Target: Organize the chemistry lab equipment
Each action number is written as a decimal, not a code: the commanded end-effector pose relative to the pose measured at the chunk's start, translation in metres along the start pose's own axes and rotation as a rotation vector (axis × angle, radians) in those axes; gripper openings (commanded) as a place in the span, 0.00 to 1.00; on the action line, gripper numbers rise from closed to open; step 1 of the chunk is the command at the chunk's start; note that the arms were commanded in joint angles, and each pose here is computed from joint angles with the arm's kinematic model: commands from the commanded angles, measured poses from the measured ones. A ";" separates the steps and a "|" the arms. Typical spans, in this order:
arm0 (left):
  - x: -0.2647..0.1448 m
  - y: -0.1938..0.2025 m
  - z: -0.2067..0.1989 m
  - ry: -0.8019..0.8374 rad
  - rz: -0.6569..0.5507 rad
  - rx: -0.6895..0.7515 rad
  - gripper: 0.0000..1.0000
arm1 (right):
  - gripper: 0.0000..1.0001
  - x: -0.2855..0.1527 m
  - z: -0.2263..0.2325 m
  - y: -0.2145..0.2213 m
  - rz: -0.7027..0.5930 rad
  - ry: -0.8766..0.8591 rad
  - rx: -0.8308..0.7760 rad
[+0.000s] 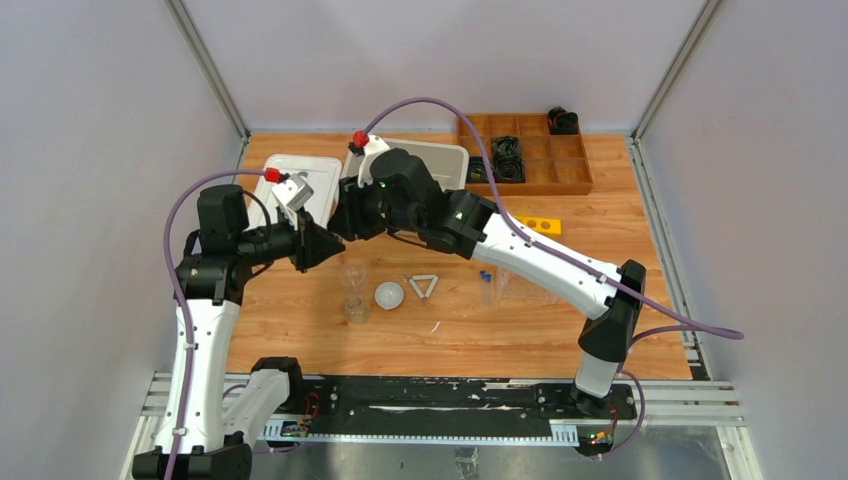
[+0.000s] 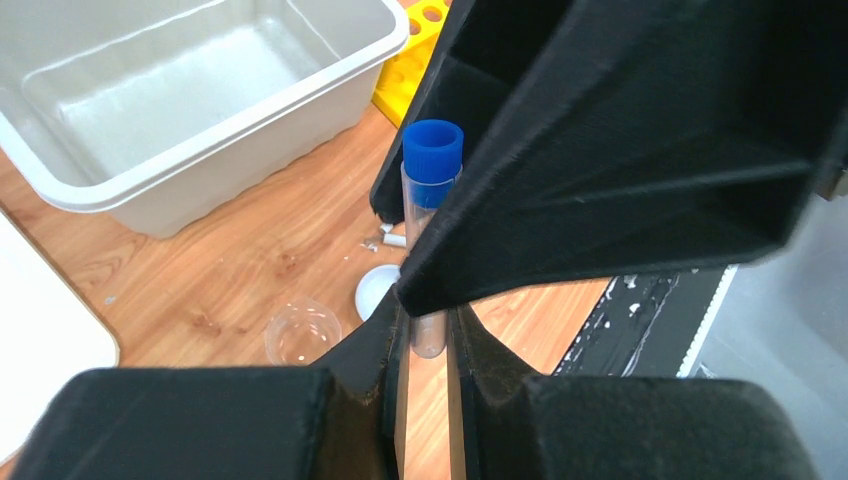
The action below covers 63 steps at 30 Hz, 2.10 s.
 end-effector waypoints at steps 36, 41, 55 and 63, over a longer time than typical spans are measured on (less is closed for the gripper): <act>-0.004 0.002 0.010 -0.087 0.022 0.019 1.00 | 0.00 -0.208 -0.260 0.179 -0.064 0.951 -0.015; -0.005 0.002 0.011 -0.090 0.022 0.019 1.00 | 0.00 -0.194 -0.268 0.191 -0.073 0.938 -0.016; -0.004 0.006 0.013 -0.098 0.030 0.020 1.00 | 0.00 -0.174 -0.278 0.219 -0.066 0.903 0.004; -0.004 0.006 0.013 -0.103 0.030 0.023 1.00 | 0.00 -0.167 -0.280 0.225 -0.094 0.875 -0.002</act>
Point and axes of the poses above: each gripper's point midway between its finger pads, its own x axis out along the fingers, its own z axis along the line the jaws close on, y = z × x, the point moved 3 cm from there along -x, back along the fingers, and after that the axes turned 4 degrees about -x, right-handed, at the moved point
